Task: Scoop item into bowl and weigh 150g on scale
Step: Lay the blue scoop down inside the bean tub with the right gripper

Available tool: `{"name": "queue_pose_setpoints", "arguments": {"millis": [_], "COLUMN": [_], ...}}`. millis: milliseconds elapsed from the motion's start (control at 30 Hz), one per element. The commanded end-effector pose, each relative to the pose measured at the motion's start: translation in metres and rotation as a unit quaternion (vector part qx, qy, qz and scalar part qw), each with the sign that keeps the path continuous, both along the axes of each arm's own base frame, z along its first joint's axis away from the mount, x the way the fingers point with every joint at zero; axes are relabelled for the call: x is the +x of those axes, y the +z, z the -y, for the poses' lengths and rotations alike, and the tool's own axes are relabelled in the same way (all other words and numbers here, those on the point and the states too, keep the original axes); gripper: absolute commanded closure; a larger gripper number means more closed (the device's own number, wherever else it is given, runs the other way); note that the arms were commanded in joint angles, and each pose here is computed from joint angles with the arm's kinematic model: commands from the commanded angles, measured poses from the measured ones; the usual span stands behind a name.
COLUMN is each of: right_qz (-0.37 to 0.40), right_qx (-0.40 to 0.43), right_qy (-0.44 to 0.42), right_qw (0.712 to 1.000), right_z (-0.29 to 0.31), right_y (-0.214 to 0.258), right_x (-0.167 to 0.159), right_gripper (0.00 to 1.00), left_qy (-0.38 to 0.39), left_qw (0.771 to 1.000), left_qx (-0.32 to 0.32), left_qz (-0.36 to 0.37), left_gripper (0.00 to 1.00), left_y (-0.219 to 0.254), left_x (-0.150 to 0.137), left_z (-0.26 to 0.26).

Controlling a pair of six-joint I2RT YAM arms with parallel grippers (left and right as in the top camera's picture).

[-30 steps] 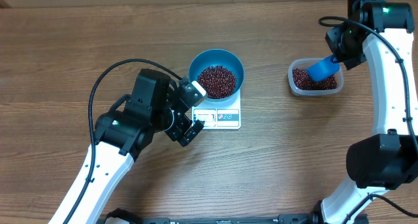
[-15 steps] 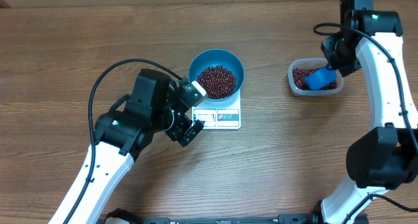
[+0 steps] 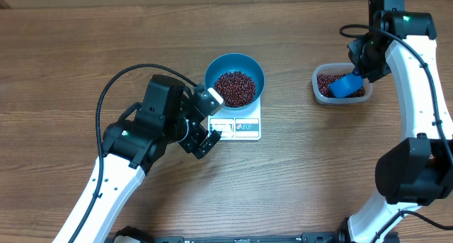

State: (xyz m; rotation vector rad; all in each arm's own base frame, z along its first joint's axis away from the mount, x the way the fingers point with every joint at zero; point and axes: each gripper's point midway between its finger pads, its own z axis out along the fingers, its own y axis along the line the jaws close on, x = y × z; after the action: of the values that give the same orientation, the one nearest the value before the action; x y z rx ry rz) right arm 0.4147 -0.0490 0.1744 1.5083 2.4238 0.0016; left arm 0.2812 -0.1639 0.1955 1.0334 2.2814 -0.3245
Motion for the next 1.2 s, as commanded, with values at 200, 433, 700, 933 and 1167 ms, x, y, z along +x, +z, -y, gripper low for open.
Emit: {"name": "queue_pose_setpoints", "arguments": {"millis": [200,433,700,933,1167], "right_qz": [0.002,-0.004,-0.019,-0.055,-0.099], "right_qx": [-0.002,-0.001,0.000,0.007,0.004], "right_qy": [0.002,0.002,0.002,0.059,0.091], "right_qw": [1.000,1.000,1.000,0.997,0.991], "right_z": [-0.001,-0.001,-0.001,-0.008,-0.008], "right_y": [0.010,0.009,0.008,0.004,0.002], "right_x": [-0.008,-0.010,-0.017,-0.031,-0.051], "right_gripper": [0.70,0.69,0.68,0.62,0.36], "left_qy": [0.005,0.005,0.005,0.005,0.005], "left_qw": [1.000,1.000,1.000,1.000,1.000], "left_qx": [-0.003,-0.003,-0.003,-0.003,-0.003], "left_qz": [0.002,0.002,0.002,0.002,0.002], "left_gripper": [0.00,0.00,0.00,0.01,0.00], "left_y": [0.003,0.003,0.003,0.003,0.003], "left_x": [0.002,0.002,0.002,0.002,0.002], "left_z": [-0.001,-0.001,-0.001,-0.001,-0.001]}}
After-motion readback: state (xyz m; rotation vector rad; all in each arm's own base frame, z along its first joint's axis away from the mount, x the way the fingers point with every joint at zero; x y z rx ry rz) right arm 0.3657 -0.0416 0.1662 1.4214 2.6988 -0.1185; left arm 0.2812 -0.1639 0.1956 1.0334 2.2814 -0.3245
